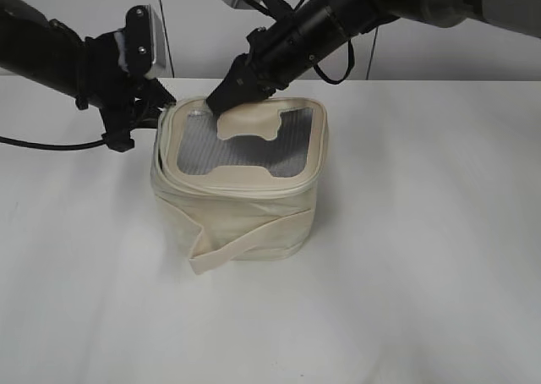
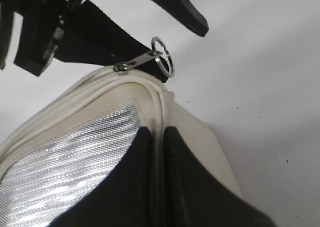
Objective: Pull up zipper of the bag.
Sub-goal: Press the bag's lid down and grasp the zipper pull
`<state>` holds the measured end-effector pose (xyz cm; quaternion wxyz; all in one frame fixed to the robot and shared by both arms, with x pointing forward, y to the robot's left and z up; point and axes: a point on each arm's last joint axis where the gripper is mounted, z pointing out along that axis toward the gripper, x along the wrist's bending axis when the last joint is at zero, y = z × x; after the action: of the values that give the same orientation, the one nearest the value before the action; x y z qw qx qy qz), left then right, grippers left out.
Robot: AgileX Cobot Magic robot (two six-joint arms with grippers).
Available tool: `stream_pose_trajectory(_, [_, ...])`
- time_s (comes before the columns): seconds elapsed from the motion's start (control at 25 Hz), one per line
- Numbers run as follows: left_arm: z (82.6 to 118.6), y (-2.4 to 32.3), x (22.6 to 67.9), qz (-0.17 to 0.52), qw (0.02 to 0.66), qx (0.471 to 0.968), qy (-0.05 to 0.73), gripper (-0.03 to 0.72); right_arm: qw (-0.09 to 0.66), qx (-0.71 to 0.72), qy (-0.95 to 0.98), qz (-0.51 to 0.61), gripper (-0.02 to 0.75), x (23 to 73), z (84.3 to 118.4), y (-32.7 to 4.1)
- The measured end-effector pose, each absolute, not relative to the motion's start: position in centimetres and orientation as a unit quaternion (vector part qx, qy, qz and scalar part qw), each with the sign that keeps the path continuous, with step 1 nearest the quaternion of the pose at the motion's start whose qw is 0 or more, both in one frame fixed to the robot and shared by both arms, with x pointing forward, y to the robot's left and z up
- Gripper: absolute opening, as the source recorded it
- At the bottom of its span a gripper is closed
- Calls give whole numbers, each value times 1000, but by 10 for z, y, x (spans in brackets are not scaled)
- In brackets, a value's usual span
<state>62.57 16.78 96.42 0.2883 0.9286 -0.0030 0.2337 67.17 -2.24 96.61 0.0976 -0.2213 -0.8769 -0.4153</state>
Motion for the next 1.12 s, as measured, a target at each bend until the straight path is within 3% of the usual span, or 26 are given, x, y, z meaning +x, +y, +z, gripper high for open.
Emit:
stream_pose_trajectory(0.2, [960,167,626,230,280,932,-13,46,98,-221,-877,-415,54,672,966,-22])
stream_pose_trajectory(0.28, [959,168,625,230,272,934,-20,0,98,-221,-877,-415,54,672,966,-22])
stream_pose_trajectory(0.56, [976,175,616,204,255,944,36,-8,105,-239,-872,-413,53,672,966,-22])
stream_pose_trajectory(1.12, [1007,179,579,71,224,956,176,-8,136,-296,-854,-405,53,671,966,-22])
